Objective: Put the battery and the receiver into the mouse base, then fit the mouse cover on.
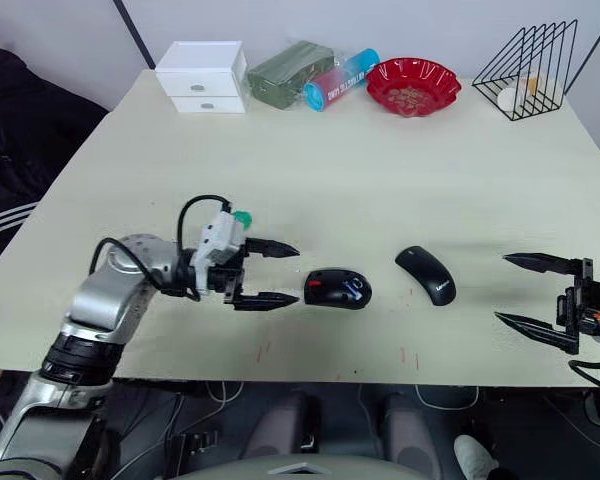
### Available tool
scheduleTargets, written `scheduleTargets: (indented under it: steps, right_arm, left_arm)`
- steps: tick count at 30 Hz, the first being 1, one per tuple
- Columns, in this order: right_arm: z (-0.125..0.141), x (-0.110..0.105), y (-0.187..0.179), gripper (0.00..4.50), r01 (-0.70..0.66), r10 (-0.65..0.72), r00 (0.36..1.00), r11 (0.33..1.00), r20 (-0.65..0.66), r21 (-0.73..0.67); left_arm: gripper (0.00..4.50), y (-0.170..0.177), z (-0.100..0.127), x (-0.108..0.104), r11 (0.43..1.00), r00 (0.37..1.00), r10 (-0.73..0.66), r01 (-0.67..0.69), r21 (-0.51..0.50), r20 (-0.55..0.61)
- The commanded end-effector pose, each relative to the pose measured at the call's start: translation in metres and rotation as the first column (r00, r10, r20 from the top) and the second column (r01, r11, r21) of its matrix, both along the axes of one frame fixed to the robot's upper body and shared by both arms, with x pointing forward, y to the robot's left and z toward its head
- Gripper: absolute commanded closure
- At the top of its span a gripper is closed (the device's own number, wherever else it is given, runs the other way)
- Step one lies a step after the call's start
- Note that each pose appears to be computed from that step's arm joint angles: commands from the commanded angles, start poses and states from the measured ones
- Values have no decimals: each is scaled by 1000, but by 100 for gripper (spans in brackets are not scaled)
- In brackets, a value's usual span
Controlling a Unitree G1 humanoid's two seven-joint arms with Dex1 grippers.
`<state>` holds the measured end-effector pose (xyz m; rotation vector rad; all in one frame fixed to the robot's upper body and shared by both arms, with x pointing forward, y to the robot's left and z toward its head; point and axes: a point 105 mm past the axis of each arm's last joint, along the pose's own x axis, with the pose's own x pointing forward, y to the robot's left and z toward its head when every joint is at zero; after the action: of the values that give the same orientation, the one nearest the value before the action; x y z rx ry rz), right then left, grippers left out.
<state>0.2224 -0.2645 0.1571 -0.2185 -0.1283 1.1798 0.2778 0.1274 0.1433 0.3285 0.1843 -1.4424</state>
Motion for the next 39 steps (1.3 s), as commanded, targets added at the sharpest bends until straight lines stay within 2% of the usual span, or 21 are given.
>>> scheduleTargets:
  steps: [1,7,12,15,17,19,22,26,30,39]
  right_arm:
    - [4,1,3,0,52,-52,998,999,39,-6]
    - [-9,7,-1,0,179,-179,984,983,-1,-30]
    - [-19,13,10,0,270,-272,961,962,-42,-53]
    - [-27,16,19,0,309,-314,944,949,-98,-68]
    - [-38,22,24,0,372,-388,912,919,-133,-130]
    - [-36,26,32,0,399,-412,905,909,-108,-124]
    - [-32,26,44,0,417,-425,894,905,-140,-85]
    - [-49,24,62,0,398,-430,891,895,-148,-201]
    - [-57,31,61,0,487,-530,829,842,-178,-232]
    - [-66,38,67,0,538,-585,784,807,-207,-243]
  left_arm:
    - [8,23,26,-13,998,998,-32,35,-53,55]
    - [8,55,36,-26,996,995,-64,68,-50,71]
    - [8,78,50,-33,996,995,-64,69,-60,82]
    - [8,78,56,-38,992,994,-81,88,-87,77]
    - [8,77,56,-40,992,991,-94,101,-76,95]
    - [8,78,58,-41,992,989,-96,104,-67,112]
    - [8,79,59,-41,993,986,-103,109,-42,132]
    - [8,75,62,-45,989,981,-122,133,-64,152]
    - [8,75,59,-49,989,980,-132,140,-49,149]
    - [8,78,55,-49,989,980,-131,139,-44,151]
